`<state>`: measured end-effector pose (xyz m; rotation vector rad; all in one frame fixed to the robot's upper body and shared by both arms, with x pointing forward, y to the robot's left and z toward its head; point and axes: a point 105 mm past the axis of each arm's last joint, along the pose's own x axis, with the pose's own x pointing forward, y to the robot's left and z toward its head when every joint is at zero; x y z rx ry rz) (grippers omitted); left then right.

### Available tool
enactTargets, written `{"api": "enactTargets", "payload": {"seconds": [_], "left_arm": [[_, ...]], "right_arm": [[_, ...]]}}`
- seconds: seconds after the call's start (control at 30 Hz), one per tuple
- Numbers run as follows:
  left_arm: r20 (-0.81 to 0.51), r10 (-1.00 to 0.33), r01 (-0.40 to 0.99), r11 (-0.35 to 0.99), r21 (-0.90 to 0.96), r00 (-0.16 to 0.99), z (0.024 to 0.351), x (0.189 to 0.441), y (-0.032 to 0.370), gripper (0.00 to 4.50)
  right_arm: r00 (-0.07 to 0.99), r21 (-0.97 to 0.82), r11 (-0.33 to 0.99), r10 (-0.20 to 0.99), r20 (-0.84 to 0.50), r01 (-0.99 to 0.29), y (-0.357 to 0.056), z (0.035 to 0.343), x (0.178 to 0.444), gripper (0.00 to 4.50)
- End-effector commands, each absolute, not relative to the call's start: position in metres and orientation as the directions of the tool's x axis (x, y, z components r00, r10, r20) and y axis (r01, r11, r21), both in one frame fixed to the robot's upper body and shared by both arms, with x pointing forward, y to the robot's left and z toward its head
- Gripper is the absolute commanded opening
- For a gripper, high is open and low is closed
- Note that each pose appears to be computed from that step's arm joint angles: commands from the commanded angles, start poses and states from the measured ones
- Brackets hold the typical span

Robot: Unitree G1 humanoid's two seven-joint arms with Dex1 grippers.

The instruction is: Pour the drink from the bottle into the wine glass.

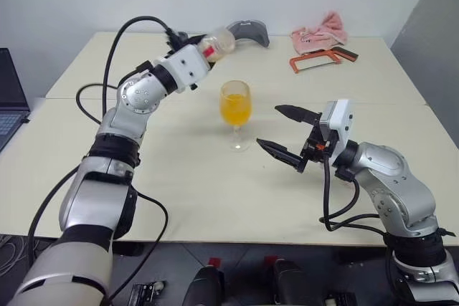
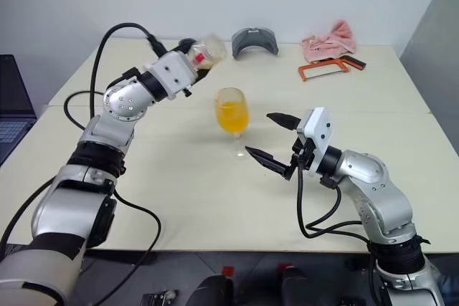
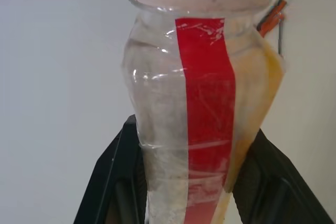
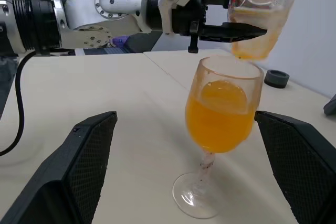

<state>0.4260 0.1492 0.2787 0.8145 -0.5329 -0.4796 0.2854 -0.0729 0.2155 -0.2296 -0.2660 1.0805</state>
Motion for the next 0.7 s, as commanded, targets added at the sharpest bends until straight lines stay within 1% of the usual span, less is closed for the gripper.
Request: {"api": "enactTargets", "payload": {"seconds": [0.03, 0.17, 0.27, 0.37, 0.53, 0.7], "left_arm": [[0.307, -0.477, 0.213, 0.763, 0.611, 0.824, 0.286, 0.420, 0.184, 1.69], [0.245, -0.366, 0.244, 0.876, 0.417, 0.898, 0.254, 0.414, 0.217, 1.69], [0.158, -0.302, 0.258, 0.933, 0.251, 0.940, 0.217, 0.406, 0.246, 1.69], [0.115, -0.253, 0.237, 0.962, 0.133, 0.961, 0.197, 0.398, 0.265, 1.69], [0.053, -0.194, 0.188, 0.977, 0.102, 0.980, 0.172, 0.390, 0.288, 1.69], [0.043, -0.179, 0.174, 0.979, 0.110, 0.983, 0.163, 0.390, 0.292, 1.69]], "right_arm": [[0.355, -0.347, 0.357, 0.932, 0.070, -0.867, -0.059, 0.219, 0.268, 4.50], [0.322, -0.324, 0.317, 0.946, 0.041, -0.891, -0.044, 0.209, 0.265, 4.50], [0.341, -0.324, 0.324, 0.940, 0.003, -0.889, -0.028, 0.201, 0.273, 4.50], [0.364, -0.309, 0.340, 0.931, -0.019, -0.888, -0.016, 0.198, 0.280, 4.50], [0.391, -0.329, 0.352, 0.919, -0.058, -0.876, 0.002, 0.191, 0.289, 4.50], [0.405, -0.343, 0.364, 0.913, -0.054, -0.866, 0.009, 0.193, 0.293, 4.50]]}}
